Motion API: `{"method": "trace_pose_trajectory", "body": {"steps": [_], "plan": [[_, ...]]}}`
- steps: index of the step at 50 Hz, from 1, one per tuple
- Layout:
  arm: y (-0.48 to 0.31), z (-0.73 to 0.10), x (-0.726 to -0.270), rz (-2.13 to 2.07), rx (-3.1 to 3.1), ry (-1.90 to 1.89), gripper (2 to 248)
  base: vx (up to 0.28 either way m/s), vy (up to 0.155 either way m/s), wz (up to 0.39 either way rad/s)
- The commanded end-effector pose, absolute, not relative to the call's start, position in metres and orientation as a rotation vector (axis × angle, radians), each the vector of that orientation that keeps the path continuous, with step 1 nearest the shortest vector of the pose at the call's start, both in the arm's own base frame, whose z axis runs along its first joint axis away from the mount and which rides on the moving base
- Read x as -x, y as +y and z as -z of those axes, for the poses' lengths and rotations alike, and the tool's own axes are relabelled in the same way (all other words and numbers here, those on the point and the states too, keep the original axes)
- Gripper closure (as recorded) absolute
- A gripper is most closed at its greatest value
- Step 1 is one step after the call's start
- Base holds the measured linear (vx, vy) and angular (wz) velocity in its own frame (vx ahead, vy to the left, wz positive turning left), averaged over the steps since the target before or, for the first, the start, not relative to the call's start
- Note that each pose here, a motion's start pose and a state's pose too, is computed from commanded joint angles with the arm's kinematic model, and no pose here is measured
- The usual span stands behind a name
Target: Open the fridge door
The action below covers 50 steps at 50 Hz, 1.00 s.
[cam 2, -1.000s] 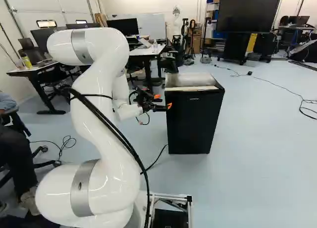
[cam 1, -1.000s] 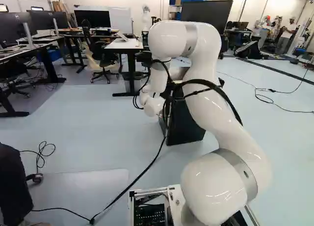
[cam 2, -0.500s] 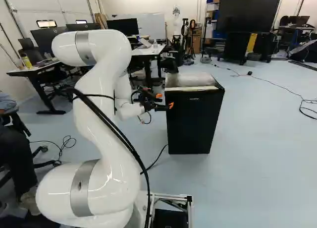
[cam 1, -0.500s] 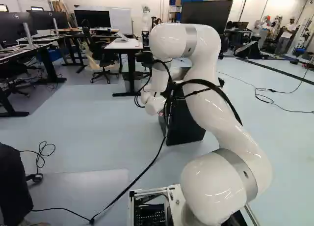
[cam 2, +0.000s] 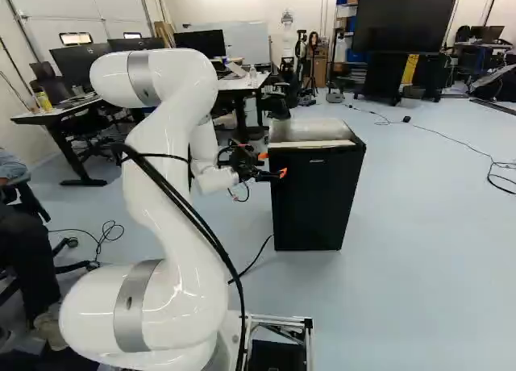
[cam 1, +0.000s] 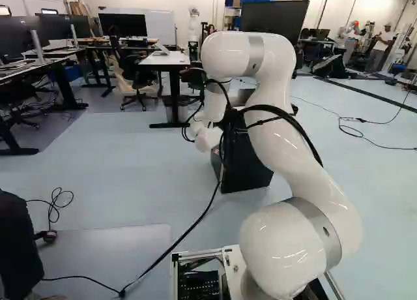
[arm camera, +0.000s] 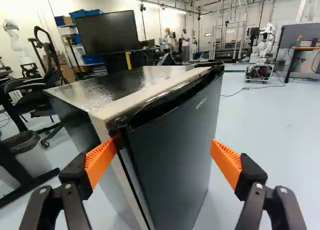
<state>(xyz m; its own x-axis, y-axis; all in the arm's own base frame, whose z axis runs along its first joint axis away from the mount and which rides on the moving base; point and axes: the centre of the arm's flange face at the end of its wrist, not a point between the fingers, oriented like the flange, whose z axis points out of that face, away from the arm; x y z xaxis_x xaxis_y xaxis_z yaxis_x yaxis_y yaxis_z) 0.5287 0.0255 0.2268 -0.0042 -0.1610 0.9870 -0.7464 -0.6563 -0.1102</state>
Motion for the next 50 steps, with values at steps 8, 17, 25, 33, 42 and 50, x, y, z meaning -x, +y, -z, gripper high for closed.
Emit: {"method": "trace_pose_trajectory", "body": {"steps": [8,17,25,33,42,50], "plan": [[0.019,-0.228,-0.514,-1.671,-1.818,-0.944,3,0.000,0.000,0.000],[0.012,-0.230,-0.494,-1.625,-1.805,-0.961,3,-0.001,-0.007,-0.024],[0.007,-0.232,-0.478,-1.596,-1.806,-0.960,3,0.000,0.000,0.000],[0.003,-0.234,-0.462,-1.574,-1.812,-0.951,3,0.000,0.000,0.000],[-0.001,-0.236,-0.444,-1.548,-1.820,-0.941,3,0.000,0.000,0.000],[-0.006,-0.238,-0.427,-1.519,-1.818,-0.940,3,0.000,0.000,0.000]]}}
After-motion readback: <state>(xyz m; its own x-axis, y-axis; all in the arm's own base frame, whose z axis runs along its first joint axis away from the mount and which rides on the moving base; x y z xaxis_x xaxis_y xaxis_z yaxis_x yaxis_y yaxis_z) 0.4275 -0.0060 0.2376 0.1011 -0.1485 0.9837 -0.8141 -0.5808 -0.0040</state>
